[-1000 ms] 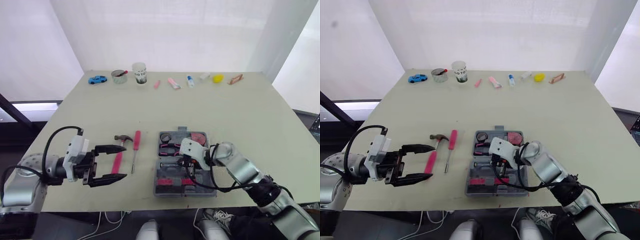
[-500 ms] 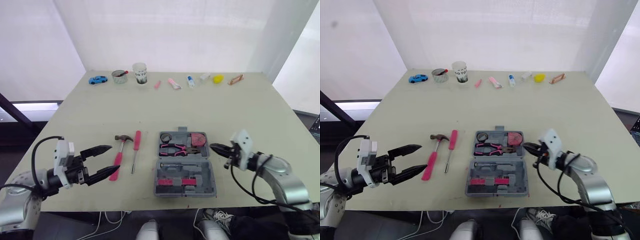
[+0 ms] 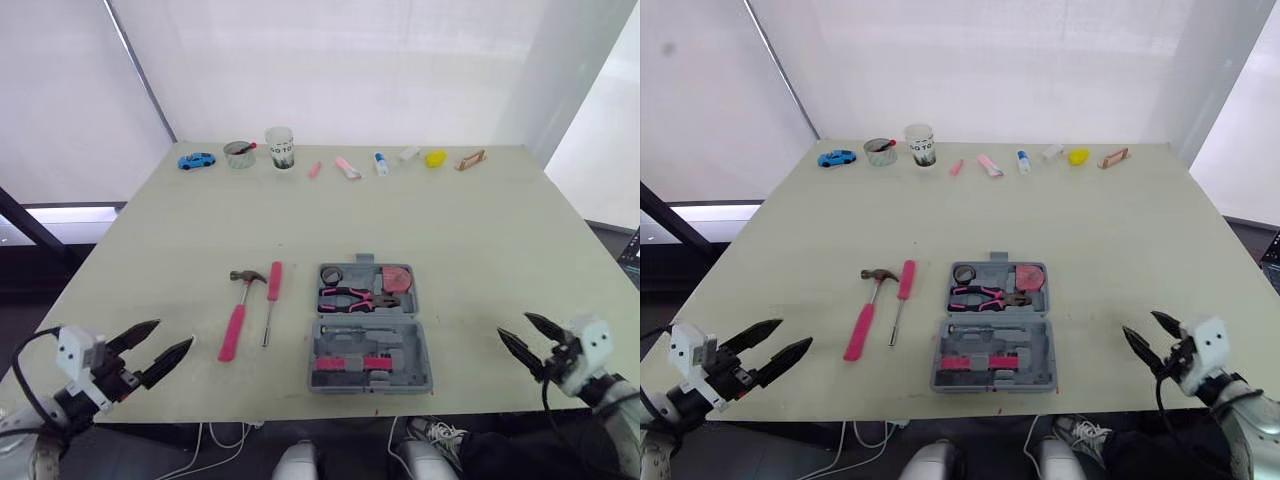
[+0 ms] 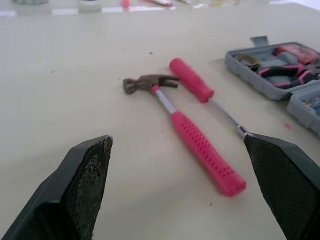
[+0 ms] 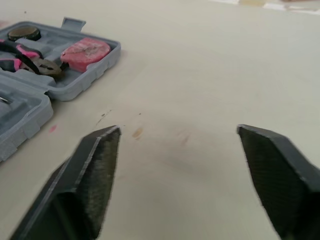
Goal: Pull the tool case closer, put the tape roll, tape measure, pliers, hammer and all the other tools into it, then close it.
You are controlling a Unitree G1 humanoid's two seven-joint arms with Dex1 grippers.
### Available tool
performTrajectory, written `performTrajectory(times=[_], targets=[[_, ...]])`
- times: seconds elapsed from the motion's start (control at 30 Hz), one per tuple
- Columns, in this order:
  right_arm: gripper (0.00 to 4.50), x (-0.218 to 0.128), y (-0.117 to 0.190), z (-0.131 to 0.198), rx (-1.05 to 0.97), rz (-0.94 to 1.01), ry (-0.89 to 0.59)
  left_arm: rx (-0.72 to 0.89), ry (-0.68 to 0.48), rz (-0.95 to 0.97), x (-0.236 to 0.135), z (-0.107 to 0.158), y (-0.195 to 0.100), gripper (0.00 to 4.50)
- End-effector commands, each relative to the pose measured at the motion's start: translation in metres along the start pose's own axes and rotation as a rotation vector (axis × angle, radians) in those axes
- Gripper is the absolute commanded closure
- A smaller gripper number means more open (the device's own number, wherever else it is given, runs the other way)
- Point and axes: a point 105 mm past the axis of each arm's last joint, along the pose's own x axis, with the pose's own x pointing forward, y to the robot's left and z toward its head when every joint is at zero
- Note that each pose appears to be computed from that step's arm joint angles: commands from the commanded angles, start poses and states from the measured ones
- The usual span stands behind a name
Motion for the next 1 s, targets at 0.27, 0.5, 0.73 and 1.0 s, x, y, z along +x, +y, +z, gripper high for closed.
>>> performTrajectory(times=[0.27, 0.5, 0.73, 1.0], targets=[[0.05, -0.077, -0.044, -0.030, 0.053, -0.290, 0.004, -0.039, 0.068, 0.223, -0.045, -0.038, 0.009, 0.00], [0.05, -0.077, -0.043, -0.037, 0.056, -0.328, -0.006, -0.052, 0.007, 0.283, -0.030, -0.032, 0.008, 0.00], [0.05, -0.042, -0.018, -0.006, 0.035, -0.078, -0.049, -0.070, 0.003, 0.345, 0.005, -0.010, 0.023, 0.00], [0.05, 0.013, 0.047, 0.042, -0.060, 0.339, -0.129, -0.027, 0.013, 0.353, 0.067, 0.017, 0.018, 0.00]])
